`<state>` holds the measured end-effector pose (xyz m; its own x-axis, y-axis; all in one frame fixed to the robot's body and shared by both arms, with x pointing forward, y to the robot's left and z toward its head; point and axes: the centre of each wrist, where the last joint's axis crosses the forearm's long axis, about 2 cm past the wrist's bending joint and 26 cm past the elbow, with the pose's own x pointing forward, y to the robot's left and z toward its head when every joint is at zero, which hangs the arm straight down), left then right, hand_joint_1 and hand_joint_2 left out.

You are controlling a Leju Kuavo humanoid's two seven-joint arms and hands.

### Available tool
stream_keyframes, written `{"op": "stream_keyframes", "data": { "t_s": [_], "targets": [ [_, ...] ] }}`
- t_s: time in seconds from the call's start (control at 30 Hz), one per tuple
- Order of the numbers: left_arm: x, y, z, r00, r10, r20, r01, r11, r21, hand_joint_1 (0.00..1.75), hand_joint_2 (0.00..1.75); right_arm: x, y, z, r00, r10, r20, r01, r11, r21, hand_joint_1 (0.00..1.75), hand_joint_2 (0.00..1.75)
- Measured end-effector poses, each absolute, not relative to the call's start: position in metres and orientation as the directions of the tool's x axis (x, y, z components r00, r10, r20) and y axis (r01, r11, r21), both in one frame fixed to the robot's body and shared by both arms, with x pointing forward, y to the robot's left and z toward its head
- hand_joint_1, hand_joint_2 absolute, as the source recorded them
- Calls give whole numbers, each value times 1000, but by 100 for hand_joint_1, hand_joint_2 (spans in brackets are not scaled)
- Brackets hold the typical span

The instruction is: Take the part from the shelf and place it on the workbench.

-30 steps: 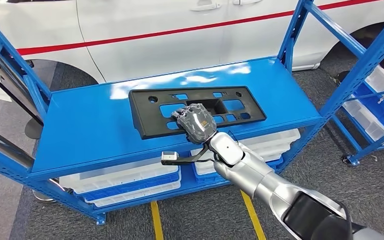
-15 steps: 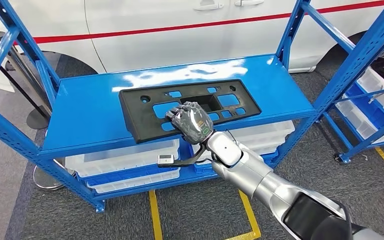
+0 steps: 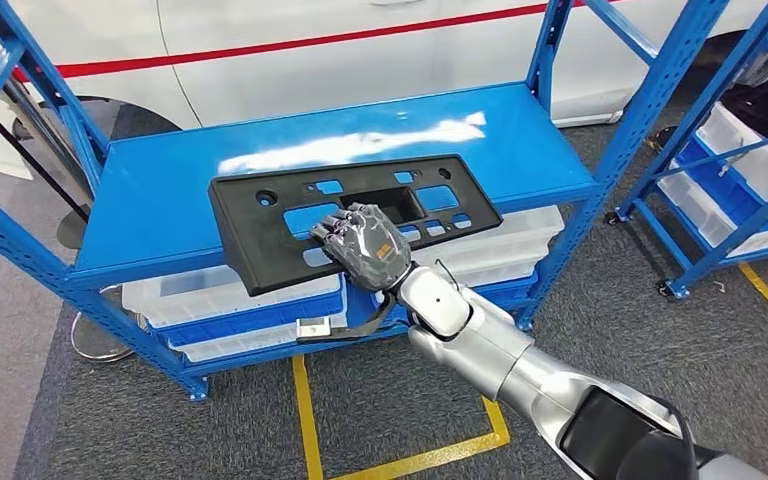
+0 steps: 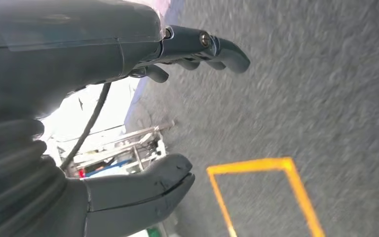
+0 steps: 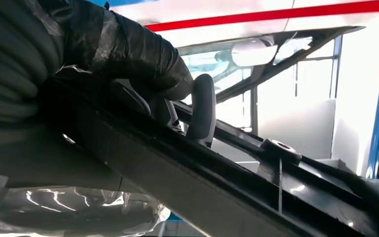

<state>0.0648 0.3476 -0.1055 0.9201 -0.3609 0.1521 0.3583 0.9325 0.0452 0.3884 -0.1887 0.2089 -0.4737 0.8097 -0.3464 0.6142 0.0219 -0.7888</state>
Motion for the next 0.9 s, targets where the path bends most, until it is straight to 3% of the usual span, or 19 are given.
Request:
{"op": "stream_keyframes", "data": {
  "t_s": [0.9],
  "targets": [
    [66, 354, -105, 905, -388, 175, 385, 921, 55, 0, 175, 392, -189, 217, -484, 814, -321, 615, 56, -786, 175, 175]
  ]
}}
